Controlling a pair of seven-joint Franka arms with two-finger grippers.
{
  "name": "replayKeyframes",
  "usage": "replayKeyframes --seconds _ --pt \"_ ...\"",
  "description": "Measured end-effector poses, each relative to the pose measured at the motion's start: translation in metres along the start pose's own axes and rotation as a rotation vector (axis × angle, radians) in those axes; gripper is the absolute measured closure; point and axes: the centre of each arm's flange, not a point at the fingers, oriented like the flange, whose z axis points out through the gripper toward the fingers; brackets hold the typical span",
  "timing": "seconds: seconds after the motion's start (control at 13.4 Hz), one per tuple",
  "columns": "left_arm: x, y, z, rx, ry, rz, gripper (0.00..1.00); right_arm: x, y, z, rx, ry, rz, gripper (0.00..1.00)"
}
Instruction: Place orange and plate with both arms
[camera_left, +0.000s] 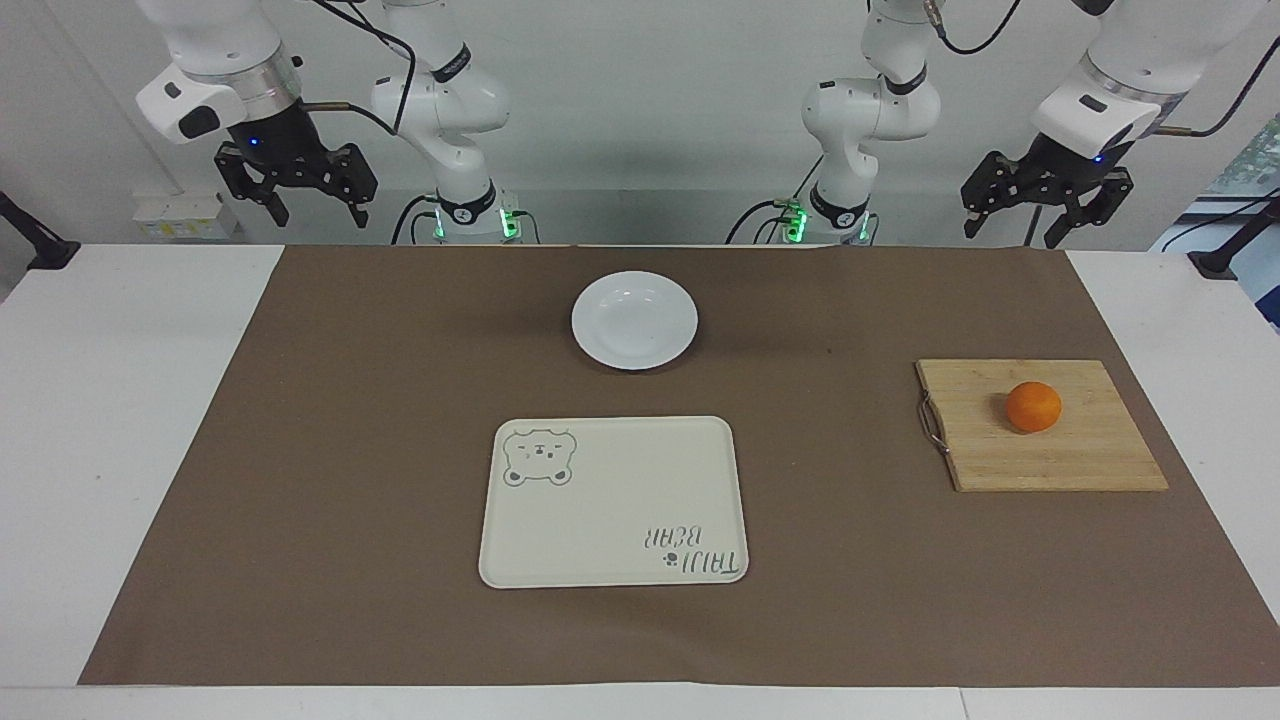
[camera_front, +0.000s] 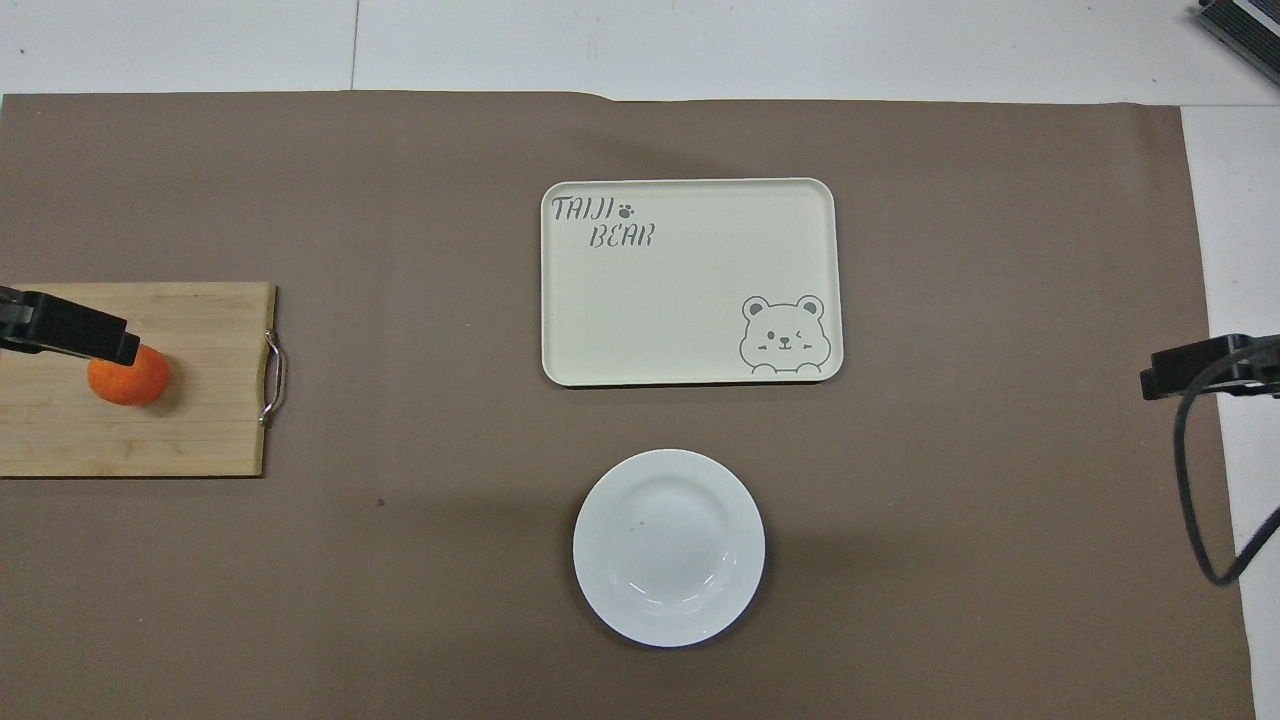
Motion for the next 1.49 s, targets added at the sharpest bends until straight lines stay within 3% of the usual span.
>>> replayKeyframes --seconds 0.37,0.9,1.49 --pt "0.012 -0.022 0.019 0.006 0.048 0.004 0.00 0.000 0.000 0.000 0.000 0.000 0.000 0.00" --pt "0.020 -0.126 0.125 0.029 0.105 0.018 0.00 0.000 0.000 0.000 0.000 0.000 0.000 0.00" --pt "0.033 -0.190 0.264 0.027 0.073 -0.026 0.00 0.000 0.000 0.000 0.000 0.000 0.000 0.00"
